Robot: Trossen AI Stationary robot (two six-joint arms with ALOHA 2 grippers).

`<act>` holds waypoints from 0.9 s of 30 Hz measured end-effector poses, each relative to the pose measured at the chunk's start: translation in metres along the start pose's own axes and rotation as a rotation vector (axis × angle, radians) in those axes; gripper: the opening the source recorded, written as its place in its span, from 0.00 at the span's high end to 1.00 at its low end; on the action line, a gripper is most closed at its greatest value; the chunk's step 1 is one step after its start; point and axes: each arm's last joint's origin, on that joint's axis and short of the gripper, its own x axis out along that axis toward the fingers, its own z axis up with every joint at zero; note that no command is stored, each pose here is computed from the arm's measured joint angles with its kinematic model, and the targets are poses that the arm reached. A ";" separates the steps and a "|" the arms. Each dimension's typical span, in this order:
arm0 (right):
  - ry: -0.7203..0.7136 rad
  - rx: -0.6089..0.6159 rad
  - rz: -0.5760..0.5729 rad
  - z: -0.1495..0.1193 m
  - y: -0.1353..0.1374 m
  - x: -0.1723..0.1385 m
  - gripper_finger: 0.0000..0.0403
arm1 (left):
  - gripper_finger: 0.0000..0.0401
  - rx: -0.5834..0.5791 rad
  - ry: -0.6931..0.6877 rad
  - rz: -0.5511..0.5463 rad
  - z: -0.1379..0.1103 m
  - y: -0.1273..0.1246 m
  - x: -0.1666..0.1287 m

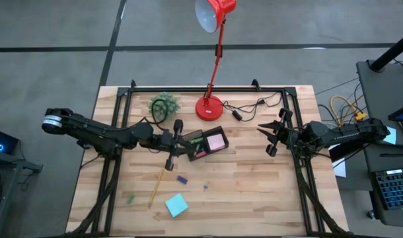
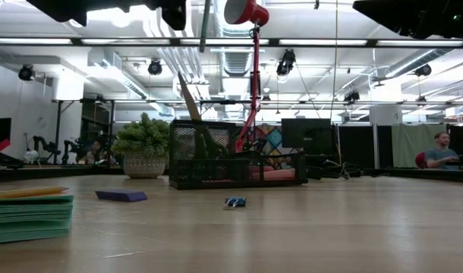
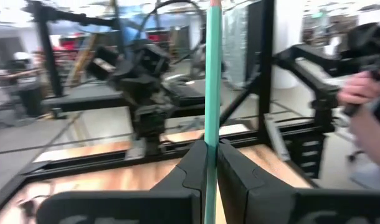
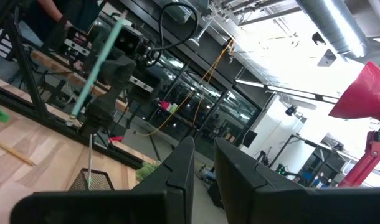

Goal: Pick and place office supplies into organizer
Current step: Put the light blue pencil into the black desk organizer

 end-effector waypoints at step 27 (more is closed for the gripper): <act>0.000 -0.008 0.000 0.000 0.000 0.000 0.87 | 0.98 0.133 0.158 0.432 -0.061 0.030 0.022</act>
